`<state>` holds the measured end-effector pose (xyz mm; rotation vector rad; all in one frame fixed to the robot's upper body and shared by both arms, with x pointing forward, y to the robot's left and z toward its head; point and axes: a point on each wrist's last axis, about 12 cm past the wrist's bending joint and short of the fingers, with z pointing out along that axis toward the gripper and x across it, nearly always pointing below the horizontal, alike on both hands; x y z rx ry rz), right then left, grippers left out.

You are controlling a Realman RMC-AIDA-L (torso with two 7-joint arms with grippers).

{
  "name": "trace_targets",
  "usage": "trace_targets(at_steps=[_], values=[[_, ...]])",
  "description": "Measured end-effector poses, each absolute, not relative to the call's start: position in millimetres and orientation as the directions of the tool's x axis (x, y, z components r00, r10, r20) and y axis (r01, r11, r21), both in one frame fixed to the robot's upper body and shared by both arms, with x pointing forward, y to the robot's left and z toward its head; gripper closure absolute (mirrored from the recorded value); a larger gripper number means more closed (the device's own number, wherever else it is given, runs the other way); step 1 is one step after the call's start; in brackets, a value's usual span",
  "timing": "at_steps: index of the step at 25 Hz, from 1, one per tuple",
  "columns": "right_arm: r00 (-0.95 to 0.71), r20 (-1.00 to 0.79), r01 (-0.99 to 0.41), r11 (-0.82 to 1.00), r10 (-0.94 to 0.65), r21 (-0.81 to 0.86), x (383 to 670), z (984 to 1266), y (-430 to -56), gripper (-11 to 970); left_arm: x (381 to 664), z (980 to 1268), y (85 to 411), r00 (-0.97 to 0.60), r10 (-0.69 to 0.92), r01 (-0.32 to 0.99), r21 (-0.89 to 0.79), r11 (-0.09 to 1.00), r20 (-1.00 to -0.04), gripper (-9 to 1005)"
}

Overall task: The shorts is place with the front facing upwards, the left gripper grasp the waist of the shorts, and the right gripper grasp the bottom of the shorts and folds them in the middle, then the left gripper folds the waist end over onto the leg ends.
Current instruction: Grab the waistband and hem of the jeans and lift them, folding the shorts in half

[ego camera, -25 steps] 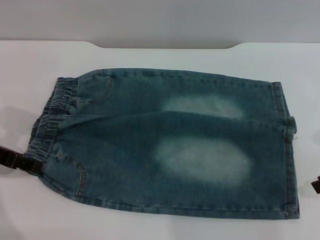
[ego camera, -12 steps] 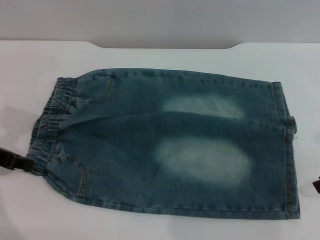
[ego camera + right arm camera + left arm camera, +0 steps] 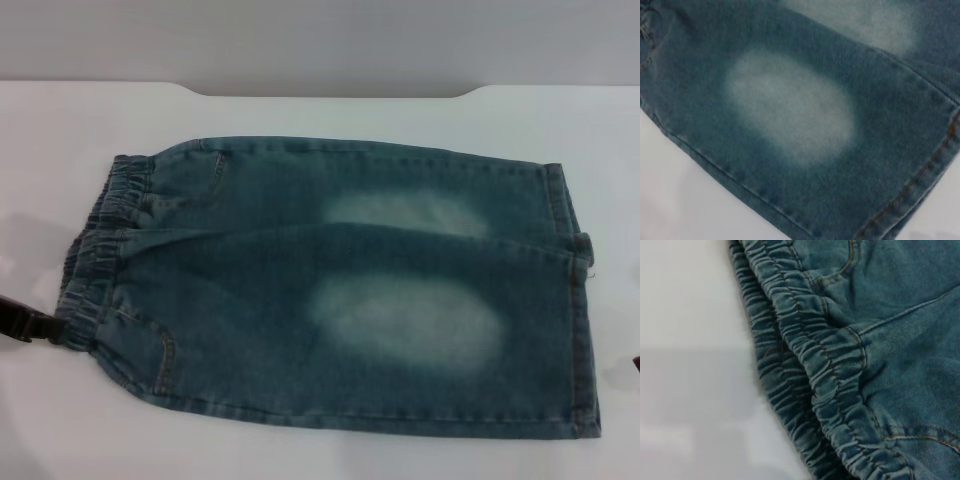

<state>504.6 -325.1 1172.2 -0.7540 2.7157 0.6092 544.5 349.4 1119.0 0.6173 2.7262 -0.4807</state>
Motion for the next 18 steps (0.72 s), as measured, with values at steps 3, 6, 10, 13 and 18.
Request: trace_targets(at_steps=[3, 6, 10, 13, 18], values=[[-0.838, -0.331, -0.532, 0.782, -0.433, 0.324, 501.1, 1173.5, -327.6, 740, 544.7, 1119.5, 349.5, -0.86, 0.358, 0.46, -0.251, 0.852, -0.362, 966], [-0.845, -0.294, -0.526, 0.795, -0.447, 0.302, 495.3, 1178.3, -331.7, 741, 544.8, 1119.9, 349.8, -0.86, 0.358, 0.46, -0.25, 0.852, -0.363, 966], [-0.858, -0.239, -0.506, 0.828, -0.454, 0.244, 488.3, 1183.6, -338.0, 743, 544.9, 1120.1, 350.1, -0.86, 0.358, 0.46, -0.249, 0.852, -0.363, 966], [-0.859, -0.232, -0.505, 0.827, -0.456, 0.247, 487.3, 1181.2, -337.6, 744, 545.2, 1119.8, 350.0, -0.86, 0.358, 0.46, -0.249, 0.853, -0.364, 967], [-0.854, -0.248, -0.515, 0.811, -0.457, 0.277, 491.8, 1171.5, -332.5, 745, 545.9, 1119.5, 347.4, -0.857, 0.362, 0.466, -0.249, 0.849, -0.368, 967]])
